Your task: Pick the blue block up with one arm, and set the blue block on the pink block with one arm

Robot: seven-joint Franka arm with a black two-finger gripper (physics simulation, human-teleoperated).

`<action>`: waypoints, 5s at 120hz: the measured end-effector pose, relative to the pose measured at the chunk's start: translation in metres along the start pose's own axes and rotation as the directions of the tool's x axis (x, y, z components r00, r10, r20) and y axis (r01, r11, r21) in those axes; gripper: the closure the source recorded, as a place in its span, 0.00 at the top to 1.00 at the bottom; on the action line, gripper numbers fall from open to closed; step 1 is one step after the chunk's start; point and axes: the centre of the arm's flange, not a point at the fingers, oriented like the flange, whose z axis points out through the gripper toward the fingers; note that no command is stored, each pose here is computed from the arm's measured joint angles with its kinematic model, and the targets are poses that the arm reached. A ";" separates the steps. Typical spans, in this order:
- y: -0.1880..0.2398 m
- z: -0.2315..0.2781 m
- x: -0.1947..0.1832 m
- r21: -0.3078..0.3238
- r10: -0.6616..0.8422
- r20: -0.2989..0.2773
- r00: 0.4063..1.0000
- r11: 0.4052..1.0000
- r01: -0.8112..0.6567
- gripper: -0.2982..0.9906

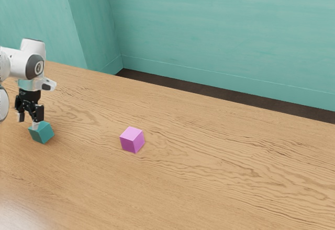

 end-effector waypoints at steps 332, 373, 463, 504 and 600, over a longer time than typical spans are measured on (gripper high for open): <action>0.267 -0.151 0.025 0.086 0.128 -0.487 0.864 0.991 -0.099 0.45; 0.329 -0.134 0.066 0.037 0.052 -0.469 0.882 0.999 -0.039 0.46; 0.355 -0.091 0.074 -0.017 -0.113 -0.446 0.888 0.993 0.118 0.46; 0.360 -0.086 0.080 -0.015 -0.132 -0.443 0.887 0.990 0.140 0.46; 0.362 -0.127 0.060 -0.041 -0.118 -0.505 0.855 0.993 0.112 0.74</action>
